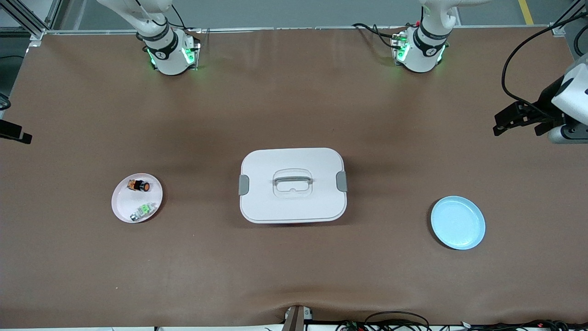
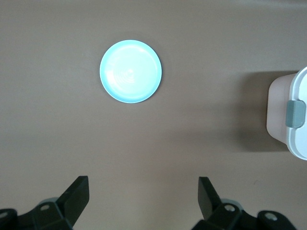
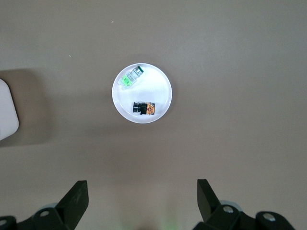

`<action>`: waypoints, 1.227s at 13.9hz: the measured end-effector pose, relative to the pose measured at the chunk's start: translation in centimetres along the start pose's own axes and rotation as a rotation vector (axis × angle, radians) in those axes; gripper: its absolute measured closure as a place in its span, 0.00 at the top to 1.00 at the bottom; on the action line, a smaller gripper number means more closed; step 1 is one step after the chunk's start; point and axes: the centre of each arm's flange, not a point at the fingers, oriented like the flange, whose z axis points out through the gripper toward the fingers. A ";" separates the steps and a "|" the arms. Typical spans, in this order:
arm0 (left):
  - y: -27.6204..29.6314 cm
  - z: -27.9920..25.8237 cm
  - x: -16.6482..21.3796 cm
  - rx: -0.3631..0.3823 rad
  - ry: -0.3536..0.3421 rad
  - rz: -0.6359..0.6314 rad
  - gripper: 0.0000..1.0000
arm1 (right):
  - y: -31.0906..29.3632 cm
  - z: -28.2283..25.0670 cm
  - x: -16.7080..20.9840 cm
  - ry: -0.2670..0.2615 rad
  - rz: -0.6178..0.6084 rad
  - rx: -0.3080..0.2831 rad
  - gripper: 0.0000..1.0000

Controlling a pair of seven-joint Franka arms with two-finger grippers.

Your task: Transfer orange switch to right arm and place

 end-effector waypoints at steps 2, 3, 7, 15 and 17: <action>0.0 0.0 0.0 0.000 0.000 -0.001 1.00 | -1.9 0.0 -0.1 -0.004 -0.024 -0.013 1.00; 0.0 0.0 0.0 0.000 0.000 -0.001 1.00 | -2.6 -0.1 -0.2 -0.001 -0.034 -0.016 1.00; -0.1 0.1 0.0 0.000 -0.001 -0.001 1.00 | -2.5 -0.9 -1.0 0.020 -0.033 -0.016 1.00; -0.1 0.3 0.2 0.000 -0.006 -0.002 1.00 | -3.5 -1.2 -3.3 0.116 -0.055 -0.010 1.00; -0.2 0.4 0.2 0.000 -0.007 -0.003 1.00 | -4.1 -1.5 -3.9 0.124 -0.066 -0.009 1.00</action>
